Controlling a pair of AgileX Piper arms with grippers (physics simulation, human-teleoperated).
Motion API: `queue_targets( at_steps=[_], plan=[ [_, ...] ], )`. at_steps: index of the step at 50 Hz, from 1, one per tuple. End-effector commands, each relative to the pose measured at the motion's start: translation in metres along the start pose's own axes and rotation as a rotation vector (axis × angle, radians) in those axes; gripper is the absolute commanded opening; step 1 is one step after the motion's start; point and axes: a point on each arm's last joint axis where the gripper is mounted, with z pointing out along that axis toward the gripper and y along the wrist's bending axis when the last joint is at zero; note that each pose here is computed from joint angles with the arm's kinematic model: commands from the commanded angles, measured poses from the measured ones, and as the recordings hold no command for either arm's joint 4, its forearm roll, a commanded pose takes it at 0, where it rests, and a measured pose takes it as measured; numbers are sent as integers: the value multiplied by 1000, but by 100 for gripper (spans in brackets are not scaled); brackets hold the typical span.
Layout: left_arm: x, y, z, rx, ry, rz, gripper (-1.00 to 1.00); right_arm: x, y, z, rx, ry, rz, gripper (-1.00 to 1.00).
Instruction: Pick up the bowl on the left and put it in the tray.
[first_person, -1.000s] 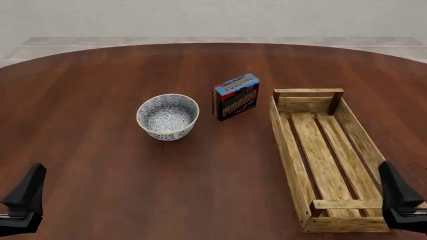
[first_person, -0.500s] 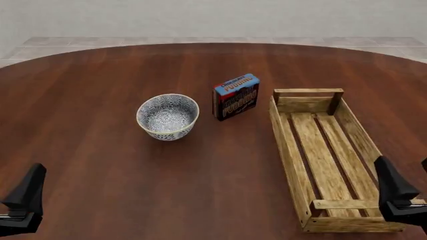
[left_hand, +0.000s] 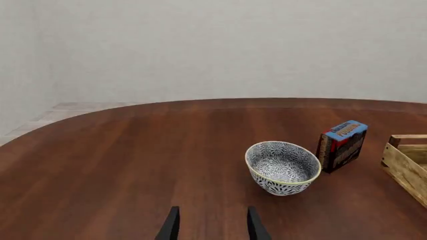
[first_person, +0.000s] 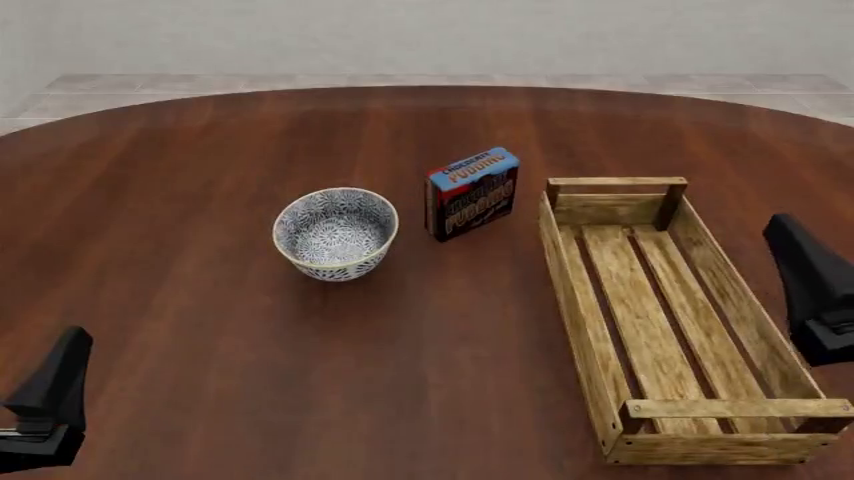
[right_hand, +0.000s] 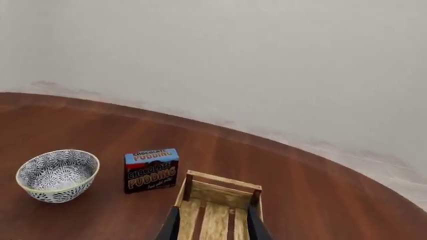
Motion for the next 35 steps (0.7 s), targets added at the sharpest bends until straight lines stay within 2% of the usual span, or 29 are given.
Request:
queue_targets(
  at_steps=[1, 7, 8, 10, 15, 17, 28, 30, 34, 35],
  plan=[
    [0, 0, 0, 0, 0, 0, 100, -35, 12, 47, -145, 24, 1, 100],
    [0, 0, 0, 0, 0, 0, 100, -47, 28, 82, -233, 78, 17, 100],
    [0, 0, 0, 0, 0, 0, 100, -48, 28, 85, -229, 67, -28, 100],
    [0, 0, 0, 0, 0, 0, 100, -48, 27, 89, -224, 68, -47, 100],
    [0, 0, 0, 0, 0, 0, 100, -57, 42, 113, -285, 108, -5, 100],
    [0, 0, 0, 0, 0, 0, 100, -61, 54, 124, -332, 143, 49, 100],
    [0, 0, 0, 0, 0, 0, 100, -81, 86, 158, -422, 214, 156, 100],
    [0, 0, 0, 0, 0, 0, 100, -77, 102, 166, -463, 253, 163, 100],
    [0, 0, 0, 0, 0, 0, 100, -73, 110, 175, -469, 274, 186, 100],
    [0, 0, 0, 0, 0, 0, 100, -68, 119, 180, -484, 300, 202, 100]
  ],
)
